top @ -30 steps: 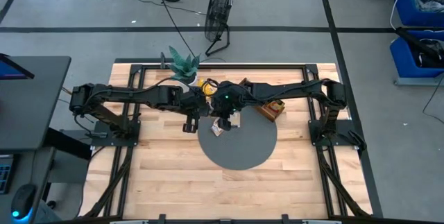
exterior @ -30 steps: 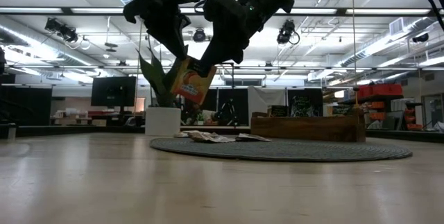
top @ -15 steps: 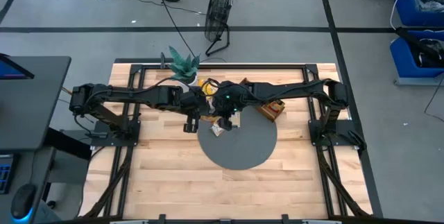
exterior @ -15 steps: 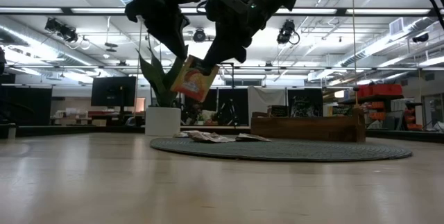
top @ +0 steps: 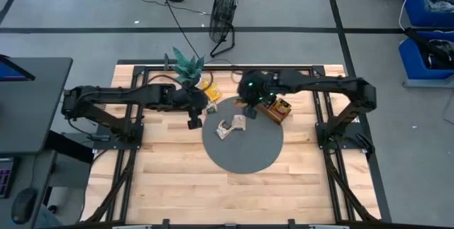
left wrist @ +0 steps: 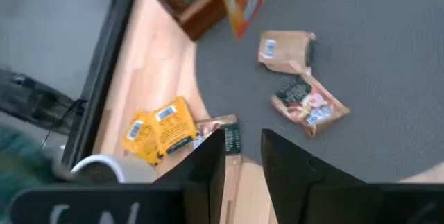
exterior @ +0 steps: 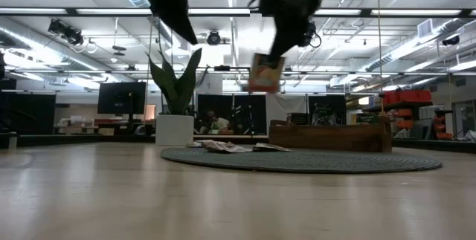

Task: Pick & Place Tea
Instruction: Put the yellow tea bag into the right section of the wooden organizer

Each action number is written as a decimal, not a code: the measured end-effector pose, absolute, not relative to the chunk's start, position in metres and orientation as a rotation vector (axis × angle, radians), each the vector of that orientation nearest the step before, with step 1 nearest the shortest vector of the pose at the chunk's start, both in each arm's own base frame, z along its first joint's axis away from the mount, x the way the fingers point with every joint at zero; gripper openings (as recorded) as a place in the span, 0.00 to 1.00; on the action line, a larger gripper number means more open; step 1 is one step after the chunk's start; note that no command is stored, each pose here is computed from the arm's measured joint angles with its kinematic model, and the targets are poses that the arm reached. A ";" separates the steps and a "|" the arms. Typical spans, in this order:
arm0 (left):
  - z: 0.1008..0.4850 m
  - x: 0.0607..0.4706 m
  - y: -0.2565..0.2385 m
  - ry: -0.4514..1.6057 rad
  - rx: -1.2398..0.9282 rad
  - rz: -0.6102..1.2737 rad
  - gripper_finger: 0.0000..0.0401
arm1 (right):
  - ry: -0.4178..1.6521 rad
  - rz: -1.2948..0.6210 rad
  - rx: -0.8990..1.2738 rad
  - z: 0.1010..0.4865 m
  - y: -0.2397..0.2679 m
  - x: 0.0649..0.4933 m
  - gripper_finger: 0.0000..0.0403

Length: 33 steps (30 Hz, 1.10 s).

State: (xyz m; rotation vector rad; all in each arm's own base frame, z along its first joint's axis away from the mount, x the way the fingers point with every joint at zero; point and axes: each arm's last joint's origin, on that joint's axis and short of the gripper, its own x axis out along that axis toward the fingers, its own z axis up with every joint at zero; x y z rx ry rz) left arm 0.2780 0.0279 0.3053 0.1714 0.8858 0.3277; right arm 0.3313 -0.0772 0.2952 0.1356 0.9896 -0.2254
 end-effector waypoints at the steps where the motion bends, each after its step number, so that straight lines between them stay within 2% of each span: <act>1: 0.309 0.276 0.028 0.862 0.152 0.349 0.24 | 1.010 -0.250 0.135 0.299 -0.080 0.323 0.00; 8: 0.326 0.263 0.028 0.766 0.047 0.429 0.23 | 1.042 -0.398 0.199 0.324 -0.091 0.263 0.00; 16: 0.330 0.260 0.028 0.741 0.024 0.439 0.22 | 1.036 -0.554 0.355 0.301 -0.082 0.196 0.00; 22: 0.333 0.263 0.028 0.697 0.040 0.430 0.22 | 1.047 -0.607 0.414 0.283 -0.085 0.180 0.00; 33: 0.333 0.264 0.028 0.687 0.012 0.434 0.22 | 1.127 -0.574 0.453 0.252 -0.081 0.175 0.00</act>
